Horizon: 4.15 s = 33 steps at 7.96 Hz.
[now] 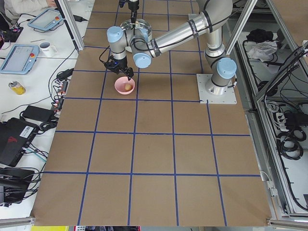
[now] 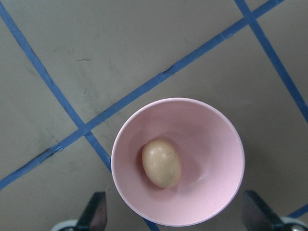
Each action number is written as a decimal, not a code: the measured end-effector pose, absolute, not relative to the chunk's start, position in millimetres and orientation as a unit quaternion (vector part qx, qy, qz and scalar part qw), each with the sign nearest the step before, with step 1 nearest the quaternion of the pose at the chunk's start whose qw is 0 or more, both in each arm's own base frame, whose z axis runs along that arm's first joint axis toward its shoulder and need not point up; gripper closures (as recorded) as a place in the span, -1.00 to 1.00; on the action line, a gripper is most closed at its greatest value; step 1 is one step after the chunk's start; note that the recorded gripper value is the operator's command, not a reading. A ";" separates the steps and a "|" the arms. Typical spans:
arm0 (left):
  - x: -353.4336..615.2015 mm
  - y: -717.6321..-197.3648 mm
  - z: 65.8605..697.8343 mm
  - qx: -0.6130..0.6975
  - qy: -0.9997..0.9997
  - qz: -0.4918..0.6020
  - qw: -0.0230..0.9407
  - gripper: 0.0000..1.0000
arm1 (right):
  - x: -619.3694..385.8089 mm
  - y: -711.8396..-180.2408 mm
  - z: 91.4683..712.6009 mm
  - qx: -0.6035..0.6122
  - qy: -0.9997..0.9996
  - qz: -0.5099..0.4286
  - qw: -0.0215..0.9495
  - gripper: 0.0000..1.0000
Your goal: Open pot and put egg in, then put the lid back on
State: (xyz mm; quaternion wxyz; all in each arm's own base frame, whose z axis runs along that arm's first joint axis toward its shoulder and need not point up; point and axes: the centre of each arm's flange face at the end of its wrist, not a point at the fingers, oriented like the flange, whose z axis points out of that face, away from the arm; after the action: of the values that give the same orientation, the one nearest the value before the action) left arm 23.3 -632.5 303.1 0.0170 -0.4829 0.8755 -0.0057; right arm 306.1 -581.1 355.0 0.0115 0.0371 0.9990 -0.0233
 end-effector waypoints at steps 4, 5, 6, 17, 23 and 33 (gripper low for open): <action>21.8 -637.0 268.7 -0.596 0.803 0.024 0.016 -1.00 | 293.5 -587.3 387.8 0.043 0.998 -0.038 0.036 1.00; 22.1 -637.7 259.8 -0.611 0.791 0.033 0.017 -1.00 | 279.2 -590.6 398.6 0.044 0.998 -0.037 0.037 1.00; 23.9 -639.3 250.2 -0.619 0.784 0.039 0.019 -1.00 | 254.8 -594.4 411.2 0.038 0.998 -0.035 0.034 1.00; 26.2 -641.5 210.2 -0.630 0.775 0.056 0.007 -1.00 | 12.5 -622.3 413.2 -0.048 0.999 0.010 -0.022 1.00; 26.2 -642.5 206.7 -0.629 0.775 0.055 0.005 -0.96 | 9.5 -629.1 396.4 -0.047 0.999 0.015 -0.021 1.00; 27.4 -648.1 193.7 -0.630 0.775 0.048 0.000 0.16 | 10.1 -625.6 378.2 -0.072 0.997 0.023 -0.019 1.00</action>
State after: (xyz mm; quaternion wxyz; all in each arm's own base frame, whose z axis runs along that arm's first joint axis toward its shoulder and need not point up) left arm 27.4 -648.1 193.7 0.0001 -0.6301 0.7751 0.0475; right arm 10.1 -625.6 378.2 -0.0192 -0.0720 0.9970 0.0231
